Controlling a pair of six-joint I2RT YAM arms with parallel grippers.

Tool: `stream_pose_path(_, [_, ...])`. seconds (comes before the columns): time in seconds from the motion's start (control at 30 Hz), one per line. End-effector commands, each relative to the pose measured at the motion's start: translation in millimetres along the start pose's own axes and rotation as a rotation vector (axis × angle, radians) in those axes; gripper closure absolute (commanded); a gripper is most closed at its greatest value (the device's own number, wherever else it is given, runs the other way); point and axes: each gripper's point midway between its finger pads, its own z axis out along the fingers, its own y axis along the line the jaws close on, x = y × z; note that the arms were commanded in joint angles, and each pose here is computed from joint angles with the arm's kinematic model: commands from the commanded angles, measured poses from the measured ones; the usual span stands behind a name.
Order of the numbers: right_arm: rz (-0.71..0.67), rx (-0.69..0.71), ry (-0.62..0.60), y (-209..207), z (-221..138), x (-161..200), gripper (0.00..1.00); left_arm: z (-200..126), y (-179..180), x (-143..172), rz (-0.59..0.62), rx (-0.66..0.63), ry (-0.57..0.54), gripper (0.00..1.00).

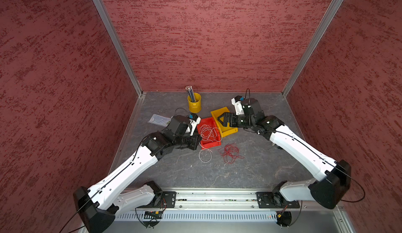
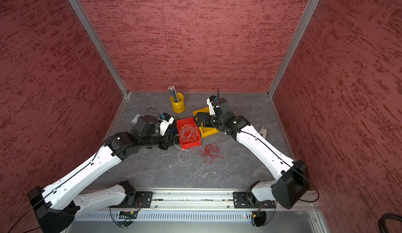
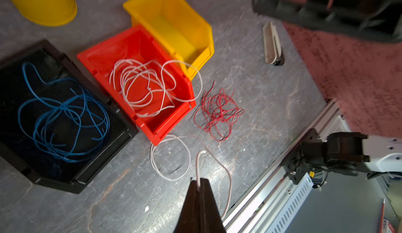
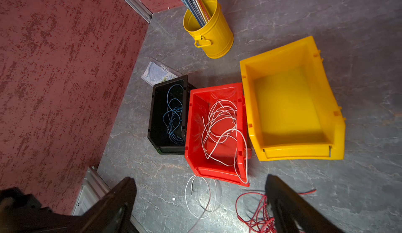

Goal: Untangle and sort cables by color
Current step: Pick up the cable at the center of the board.

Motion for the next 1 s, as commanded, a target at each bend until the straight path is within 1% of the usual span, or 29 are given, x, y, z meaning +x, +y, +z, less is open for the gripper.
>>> stream_pose_path(0.0, [-0.042, 0.028, -0.043, -7.6, -11.0, -4.0, 0.02, -16.7, -8.8, -17.5, 0.041, 0.0, 0.002, 1.0])
stream_pose_path(0.2, [-0.017, 0.05, -0.056, -17.1, -17.3, -5.5, 0.02, -42.8, -35.5, -62.7, 0.087, 0.061, -0.097, 1.0])
stream_pose_path(0.43, [0.009, 0.057, -0.069, -24.7, -23.5, -12.7, 0.02, -65.7, -50.8, -111.4, 0.153, 0.067, -0.195, 1.0])
stream_pose_path(0.5, [0.016, 0.054, -0.073, -25.8, -24.9, -14.6, 0.02, -68.7, -50.1, -124.9, 0.174, 0.054, -0.214, 1.0])
stream_pose_path(0.7, [0.03, 0.053, -0.079, -27.9, -28.3, -18.5, 0.02, -65.0, -28.5, -155.9, 0.186, 0.013, -0.253, 1.0])
stream_pose_path(0.87, [0.03, 0.064, -0.073, -31.9, -28.1, -19.8, 0.02, -49.9, 2.3, -168.3, 0.131, 0.037, -0.268, 1.0])
stream_pose_path(0.97, [0.037, 0.072, -0.067, -36.2, -24.9, -20.2, 0.02, -33.2, 22.2, -169.4, 0.104, 0.065, -0.259, 1.0])
